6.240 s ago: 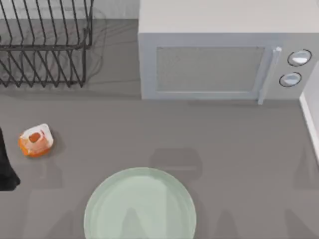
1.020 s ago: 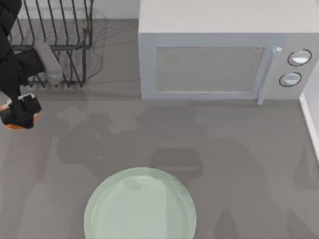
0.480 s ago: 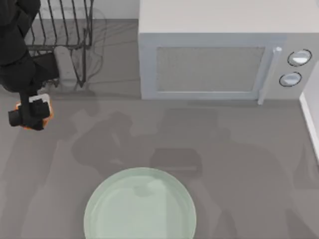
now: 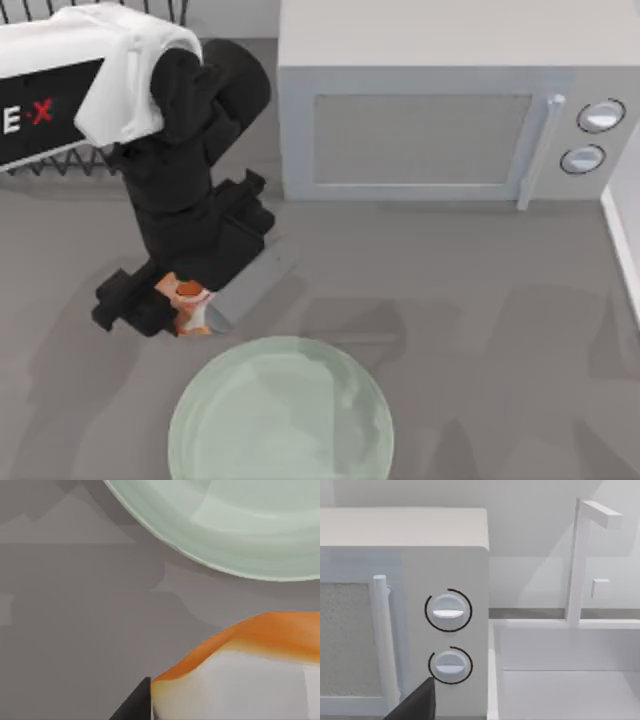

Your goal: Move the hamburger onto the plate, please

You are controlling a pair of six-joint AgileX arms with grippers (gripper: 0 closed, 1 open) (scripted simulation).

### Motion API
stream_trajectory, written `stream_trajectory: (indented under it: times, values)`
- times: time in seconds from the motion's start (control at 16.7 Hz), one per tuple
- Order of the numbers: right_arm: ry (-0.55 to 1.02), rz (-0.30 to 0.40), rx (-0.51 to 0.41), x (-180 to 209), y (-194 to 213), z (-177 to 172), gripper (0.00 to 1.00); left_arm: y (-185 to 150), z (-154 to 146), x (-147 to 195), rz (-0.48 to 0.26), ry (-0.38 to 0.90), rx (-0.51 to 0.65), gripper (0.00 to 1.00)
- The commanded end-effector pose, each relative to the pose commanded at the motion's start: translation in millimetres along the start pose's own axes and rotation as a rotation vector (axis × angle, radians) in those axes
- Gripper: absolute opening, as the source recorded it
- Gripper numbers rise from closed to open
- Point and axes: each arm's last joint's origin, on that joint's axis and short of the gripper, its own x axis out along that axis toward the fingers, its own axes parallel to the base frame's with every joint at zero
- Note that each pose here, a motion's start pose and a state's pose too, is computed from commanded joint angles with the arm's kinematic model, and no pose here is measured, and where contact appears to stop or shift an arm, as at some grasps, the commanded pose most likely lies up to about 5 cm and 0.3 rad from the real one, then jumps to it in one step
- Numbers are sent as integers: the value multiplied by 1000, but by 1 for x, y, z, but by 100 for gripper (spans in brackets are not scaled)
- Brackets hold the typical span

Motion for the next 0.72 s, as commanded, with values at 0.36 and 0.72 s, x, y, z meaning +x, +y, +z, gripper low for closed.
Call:
stream_trajectory:
  times: [0.36,0.72]
  values:
    - [0,0,0,0,0,0,100,-22,91,9,-12,2,697,0]
    - [0,0,0,0,0,0,100,-32,110,9,-2,8,847,0]
